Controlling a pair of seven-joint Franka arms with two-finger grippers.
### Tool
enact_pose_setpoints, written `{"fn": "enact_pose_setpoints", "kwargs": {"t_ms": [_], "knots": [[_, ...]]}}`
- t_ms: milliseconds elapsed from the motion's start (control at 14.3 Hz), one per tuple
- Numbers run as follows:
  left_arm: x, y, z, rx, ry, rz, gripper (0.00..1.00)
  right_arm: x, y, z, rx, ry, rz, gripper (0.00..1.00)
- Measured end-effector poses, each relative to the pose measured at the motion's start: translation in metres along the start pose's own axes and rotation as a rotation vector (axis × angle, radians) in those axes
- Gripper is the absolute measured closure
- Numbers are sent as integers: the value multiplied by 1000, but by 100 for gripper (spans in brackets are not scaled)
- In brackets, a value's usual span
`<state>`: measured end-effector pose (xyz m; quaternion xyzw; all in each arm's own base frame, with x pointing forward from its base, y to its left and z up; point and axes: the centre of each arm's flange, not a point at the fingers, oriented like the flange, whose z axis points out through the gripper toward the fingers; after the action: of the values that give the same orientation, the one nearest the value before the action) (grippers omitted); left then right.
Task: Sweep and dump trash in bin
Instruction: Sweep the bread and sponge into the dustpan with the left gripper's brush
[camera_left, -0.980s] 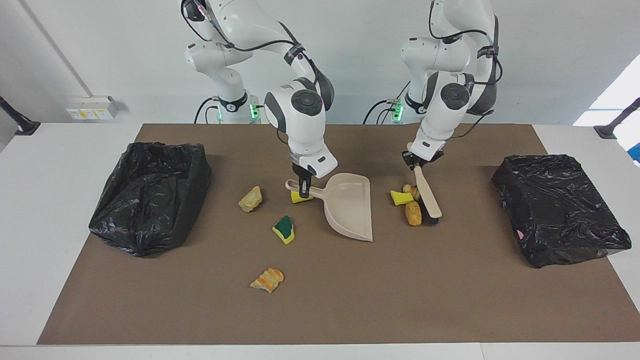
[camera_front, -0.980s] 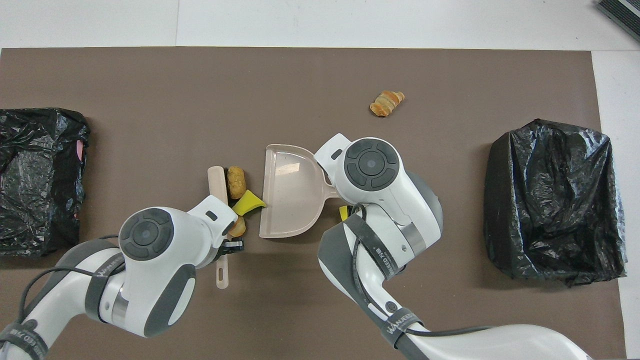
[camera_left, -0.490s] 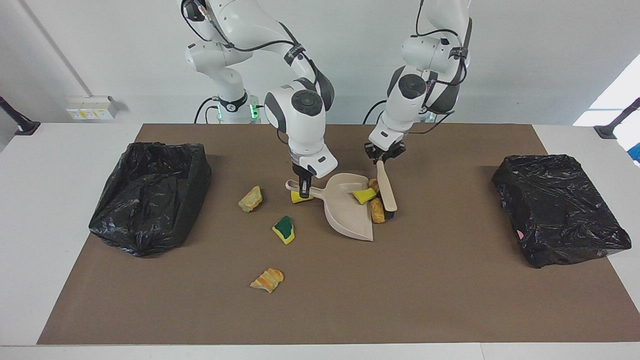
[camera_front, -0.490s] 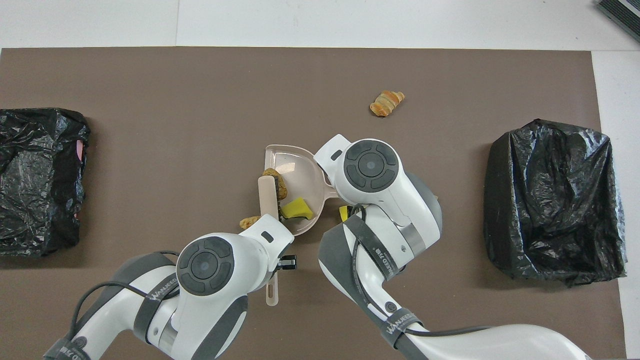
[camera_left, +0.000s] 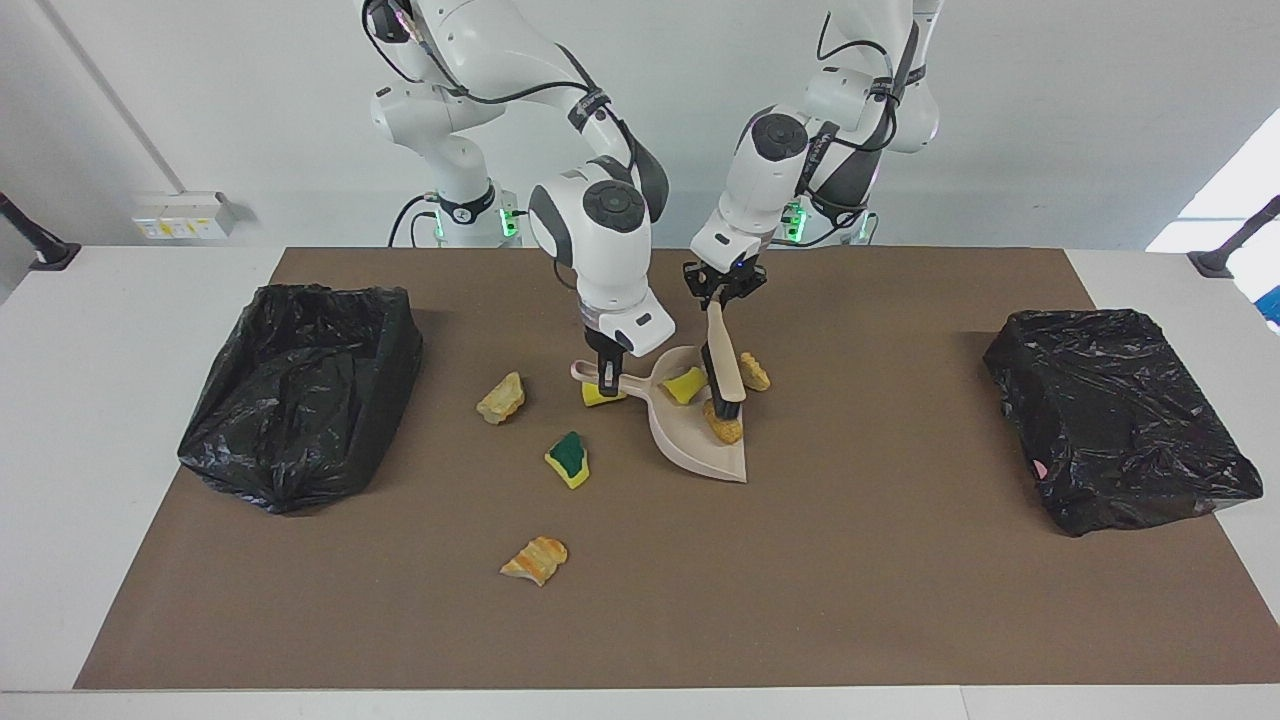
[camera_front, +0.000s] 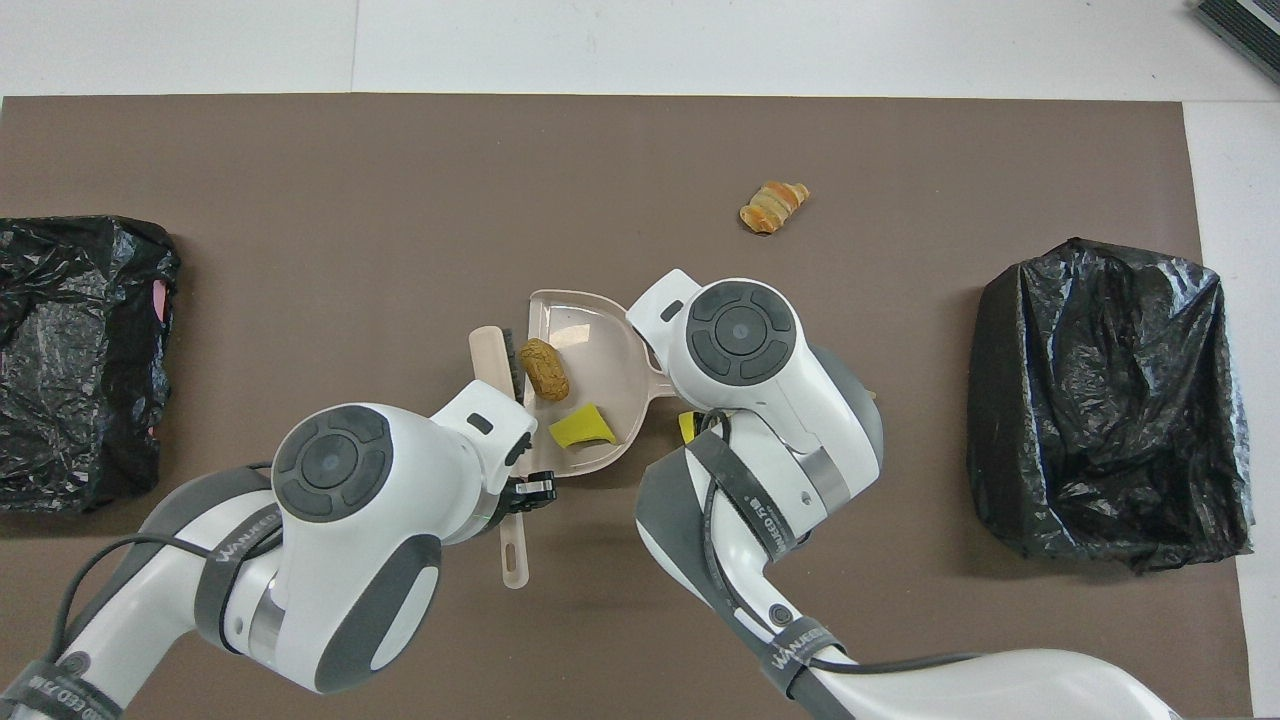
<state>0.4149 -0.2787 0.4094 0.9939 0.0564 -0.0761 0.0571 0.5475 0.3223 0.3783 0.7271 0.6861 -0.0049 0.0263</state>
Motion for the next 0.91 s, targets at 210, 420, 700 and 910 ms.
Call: {"fn": "enact_pose_setpoints", "kwargs": {"t_ms": [210,420,700,910], "knots": [[-3,-36,1,82,-148,-79,74,0,0,0,0,0,0,69],[-21,-81,13,119,-224,-162,74,0,0,0,-6,-4,-11,69],[-59,-74,42,131,-147,-304,74,1,1,0,-16,-4,-61,69],[-85,-37,71,126,-84,-284,74,1,1,0,-19,-5,-73,69]]}}
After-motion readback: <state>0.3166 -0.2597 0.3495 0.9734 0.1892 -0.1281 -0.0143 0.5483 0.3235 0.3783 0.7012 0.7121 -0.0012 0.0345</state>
